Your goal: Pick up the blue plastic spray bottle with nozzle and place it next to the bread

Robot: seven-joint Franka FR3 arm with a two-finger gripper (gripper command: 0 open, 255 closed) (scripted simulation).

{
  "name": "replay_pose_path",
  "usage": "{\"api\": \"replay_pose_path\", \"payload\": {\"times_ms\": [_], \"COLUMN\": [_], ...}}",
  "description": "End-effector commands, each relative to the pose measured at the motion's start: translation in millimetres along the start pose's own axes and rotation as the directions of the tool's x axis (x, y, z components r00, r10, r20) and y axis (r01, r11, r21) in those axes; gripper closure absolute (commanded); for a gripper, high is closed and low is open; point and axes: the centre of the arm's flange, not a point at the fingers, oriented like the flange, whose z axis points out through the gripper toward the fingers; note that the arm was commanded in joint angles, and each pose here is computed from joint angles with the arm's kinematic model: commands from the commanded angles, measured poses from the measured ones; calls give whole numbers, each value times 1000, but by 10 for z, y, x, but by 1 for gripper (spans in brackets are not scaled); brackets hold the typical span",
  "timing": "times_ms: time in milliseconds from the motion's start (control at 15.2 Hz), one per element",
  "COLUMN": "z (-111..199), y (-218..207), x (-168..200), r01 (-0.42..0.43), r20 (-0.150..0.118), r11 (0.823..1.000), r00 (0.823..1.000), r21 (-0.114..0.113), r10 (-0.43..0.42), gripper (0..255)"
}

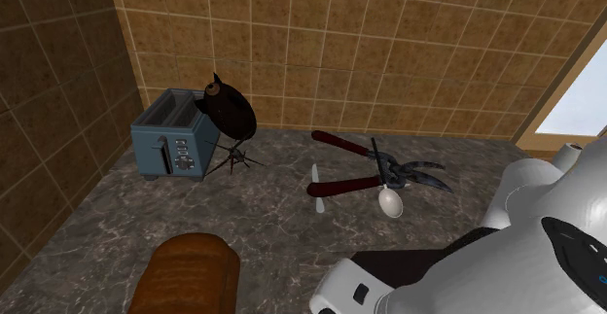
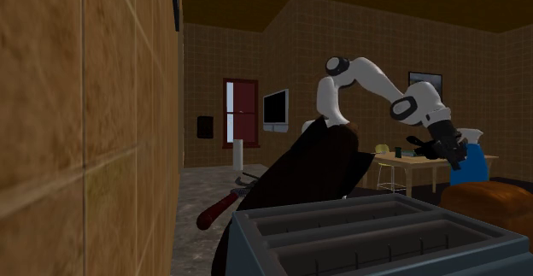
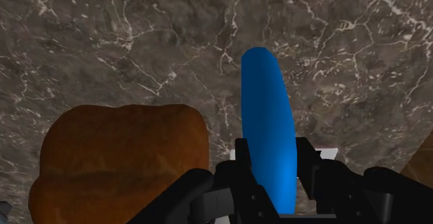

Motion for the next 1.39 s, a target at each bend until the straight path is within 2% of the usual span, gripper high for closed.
{"api": "replay_pose_path", "payload": {"times_ms": [0,528,1056,1122,1320], "z": [95,462,462,462,464], "y": [5,5,5,7,8], "x": [-59,-244,-244,-241,-240], "r01": [0,0,0,0,0], "r20": [-1,-1,-1,-1,-1], "r11": [1000,1000,1000,1000,1000], "r00": [1000,1000,1000,1000,1000], "r21": [1,1,1,1,1], "r10": [0,0,0,0,0], "gripper": [255,255,255,0,0]}}
